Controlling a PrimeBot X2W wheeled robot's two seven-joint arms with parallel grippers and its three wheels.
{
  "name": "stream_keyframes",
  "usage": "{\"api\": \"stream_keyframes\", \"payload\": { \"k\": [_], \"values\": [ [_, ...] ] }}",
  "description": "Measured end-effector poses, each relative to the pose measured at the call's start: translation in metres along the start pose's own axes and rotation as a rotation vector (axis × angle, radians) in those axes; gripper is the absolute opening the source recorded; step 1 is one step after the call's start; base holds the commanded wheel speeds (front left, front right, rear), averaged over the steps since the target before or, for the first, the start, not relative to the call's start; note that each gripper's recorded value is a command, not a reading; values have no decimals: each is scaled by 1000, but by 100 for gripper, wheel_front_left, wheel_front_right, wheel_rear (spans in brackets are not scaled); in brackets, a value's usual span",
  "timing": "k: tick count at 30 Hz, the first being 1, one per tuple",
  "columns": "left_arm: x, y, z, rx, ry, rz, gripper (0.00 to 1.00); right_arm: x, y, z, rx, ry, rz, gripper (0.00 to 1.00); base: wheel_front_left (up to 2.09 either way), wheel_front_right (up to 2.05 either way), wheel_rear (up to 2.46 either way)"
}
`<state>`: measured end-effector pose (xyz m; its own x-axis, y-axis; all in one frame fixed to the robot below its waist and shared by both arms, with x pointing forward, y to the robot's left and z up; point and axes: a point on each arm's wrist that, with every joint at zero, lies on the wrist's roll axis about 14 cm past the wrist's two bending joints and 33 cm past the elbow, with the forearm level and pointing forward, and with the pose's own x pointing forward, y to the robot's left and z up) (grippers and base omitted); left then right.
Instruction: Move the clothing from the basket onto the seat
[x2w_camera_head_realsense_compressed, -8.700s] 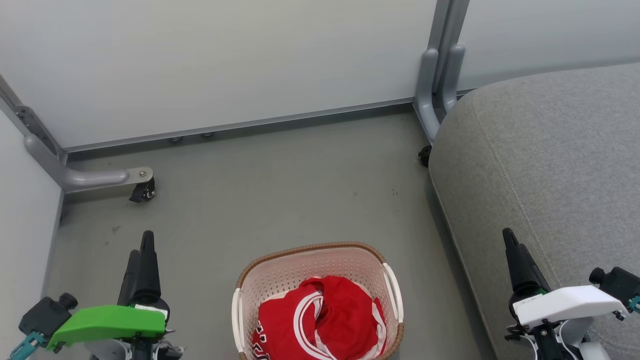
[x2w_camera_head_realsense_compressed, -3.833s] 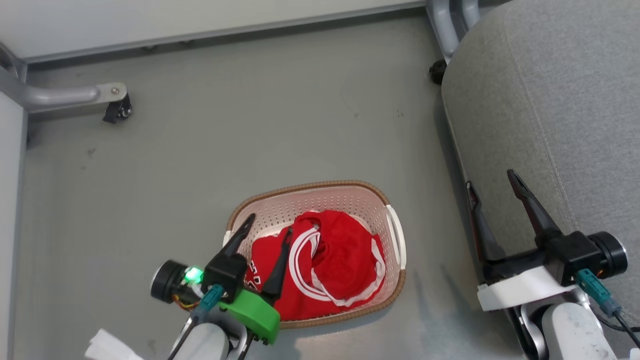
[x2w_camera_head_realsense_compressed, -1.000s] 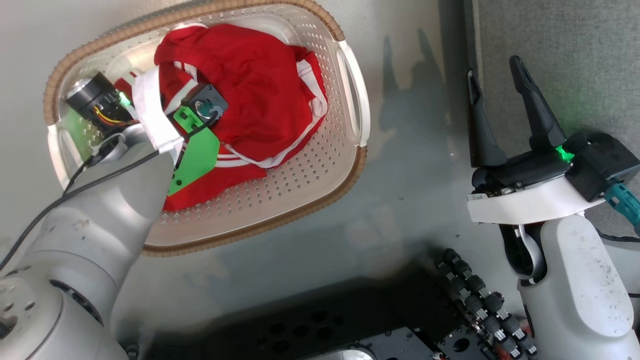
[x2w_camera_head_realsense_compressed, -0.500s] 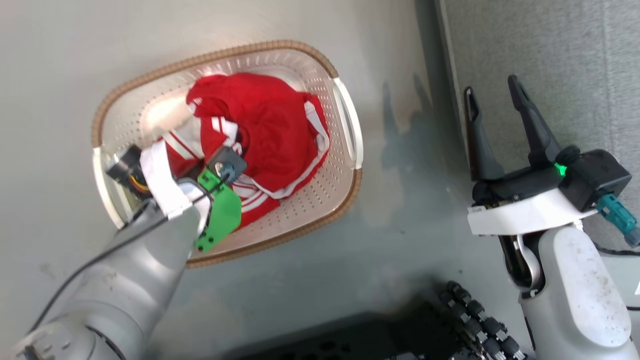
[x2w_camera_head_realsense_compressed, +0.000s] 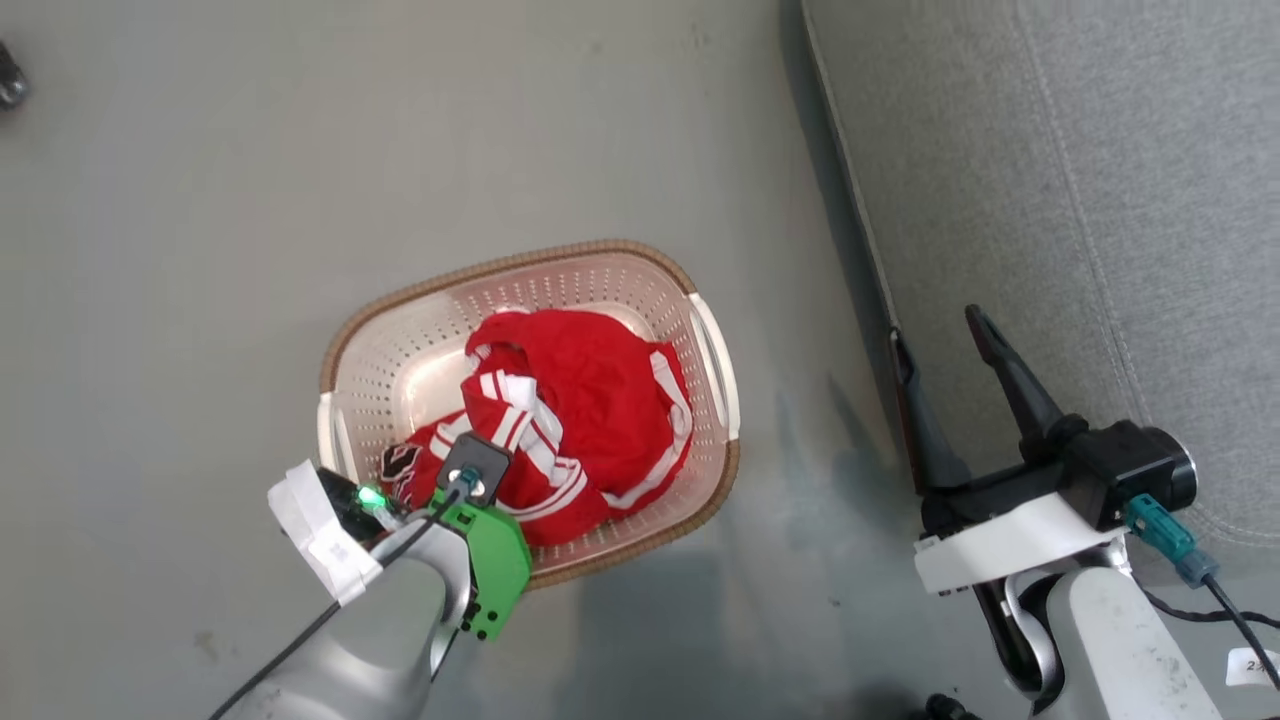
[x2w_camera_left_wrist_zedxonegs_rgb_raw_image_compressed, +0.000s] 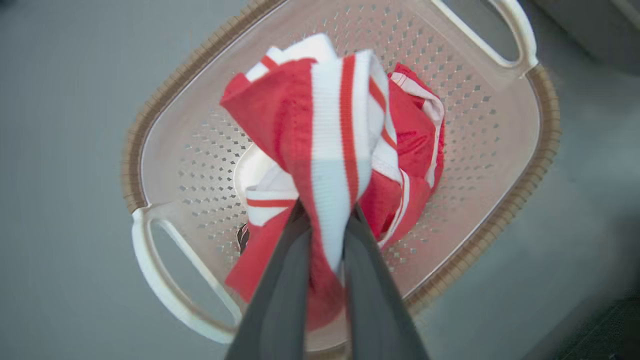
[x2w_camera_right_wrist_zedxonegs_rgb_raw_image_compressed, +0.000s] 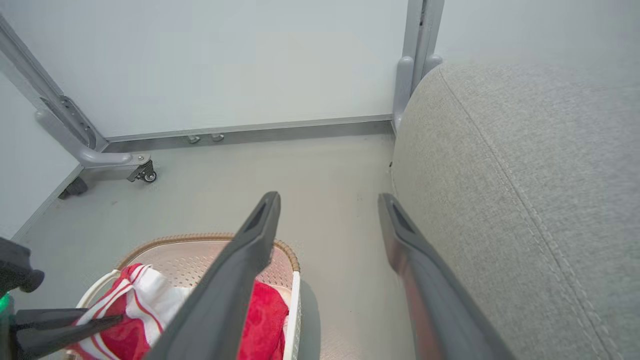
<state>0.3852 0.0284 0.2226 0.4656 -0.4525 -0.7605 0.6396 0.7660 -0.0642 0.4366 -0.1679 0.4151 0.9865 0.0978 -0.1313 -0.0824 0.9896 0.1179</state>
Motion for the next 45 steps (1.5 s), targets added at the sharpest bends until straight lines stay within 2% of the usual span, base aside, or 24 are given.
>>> {"api": "stream_keyframes", "payload": {
  "k": [8,20,34,45],
  "values": [
    [-44,-8,38,-78,-150,67,0,-32,20,31,4,-64,38,100,0,0,0],
    [-118,-11,127,-189,-512,134,0,-75,59,61,20,-150,138,100,0,0,0],
    [-204,-37,225,-167,-900,83,0,-102,81,88,15,-245,196,100,0,0,0],
    [-233,-66,262,-155,-998,-21,0,-103,100,91,9,-253,256,100,0,0,0]
  ]
}}
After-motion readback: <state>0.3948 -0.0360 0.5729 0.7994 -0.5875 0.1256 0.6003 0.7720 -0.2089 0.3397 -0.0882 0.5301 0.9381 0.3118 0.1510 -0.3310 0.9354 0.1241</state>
